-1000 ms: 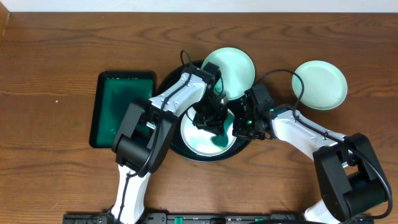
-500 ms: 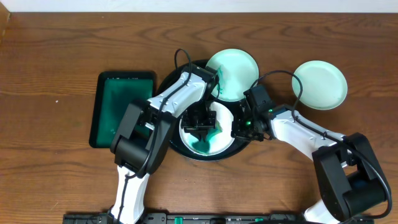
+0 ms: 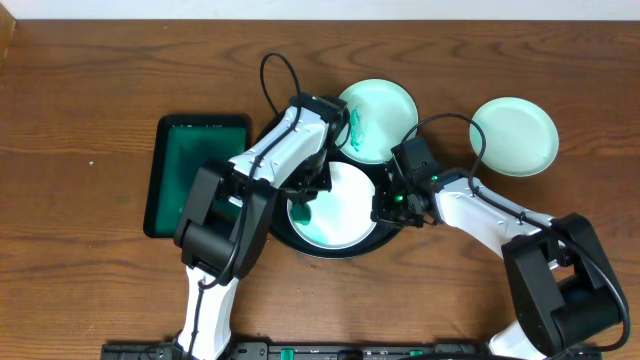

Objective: Clean dirty plates on tray and stack at the side

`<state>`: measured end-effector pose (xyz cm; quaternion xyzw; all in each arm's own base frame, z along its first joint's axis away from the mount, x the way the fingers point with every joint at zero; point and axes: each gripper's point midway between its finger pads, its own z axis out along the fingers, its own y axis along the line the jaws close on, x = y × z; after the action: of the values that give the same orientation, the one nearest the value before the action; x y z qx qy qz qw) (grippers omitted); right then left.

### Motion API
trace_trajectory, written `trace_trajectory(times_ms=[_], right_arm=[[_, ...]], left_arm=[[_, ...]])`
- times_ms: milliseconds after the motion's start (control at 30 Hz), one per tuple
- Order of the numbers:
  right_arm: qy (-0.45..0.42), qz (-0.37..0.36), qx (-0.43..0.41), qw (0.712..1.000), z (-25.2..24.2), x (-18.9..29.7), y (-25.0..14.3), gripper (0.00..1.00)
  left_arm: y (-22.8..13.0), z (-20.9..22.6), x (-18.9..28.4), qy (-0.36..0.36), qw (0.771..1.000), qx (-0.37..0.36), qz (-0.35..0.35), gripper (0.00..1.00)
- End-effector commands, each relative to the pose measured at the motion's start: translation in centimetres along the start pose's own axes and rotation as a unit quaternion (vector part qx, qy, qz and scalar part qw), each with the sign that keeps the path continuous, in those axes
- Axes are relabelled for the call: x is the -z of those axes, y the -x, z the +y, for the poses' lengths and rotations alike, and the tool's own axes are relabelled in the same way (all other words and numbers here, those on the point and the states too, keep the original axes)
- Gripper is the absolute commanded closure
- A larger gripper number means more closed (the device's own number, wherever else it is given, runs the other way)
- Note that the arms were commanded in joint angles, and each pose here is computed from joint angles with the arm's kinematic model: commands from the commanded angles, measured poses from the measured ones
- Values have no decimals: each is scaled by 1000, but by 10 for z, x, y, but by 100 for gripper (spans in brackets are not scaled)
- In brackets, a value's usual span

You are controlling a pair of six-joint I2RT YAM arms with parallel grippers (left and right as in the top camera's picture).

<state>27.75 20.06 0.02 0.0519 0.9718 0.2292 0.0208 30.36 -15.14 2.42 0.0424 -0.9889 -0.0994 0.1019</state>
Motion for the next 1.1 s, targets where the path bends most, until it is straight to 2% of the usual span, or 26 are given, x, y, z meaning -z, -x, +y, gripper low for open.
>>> trace_trajectory(times_ms=[0,233,400,567,833,1067], right_arm=[[-53,6,7,999,-28,-12,-8,99],[-35,-22,57,997,-16,-10,8,99],[-19,-52,108,993,2,5,24,99],[7,-117,173,978,34,46,43,99],[-3,-221,240,945,60,113,51,99],[-77,-315,293,900,67,162,55,99]], left_arm=[[26,28,31,26,997,26,-69,93],[16,41,85,-15,993,39,-112,93],[6,65,94,-11,993,59,-99,93],[5,94,89,-3,994,87,-70,93],[13,122,85,-6,991,117,-59,93],[16,139,82,-10,990,130,-52,93]])
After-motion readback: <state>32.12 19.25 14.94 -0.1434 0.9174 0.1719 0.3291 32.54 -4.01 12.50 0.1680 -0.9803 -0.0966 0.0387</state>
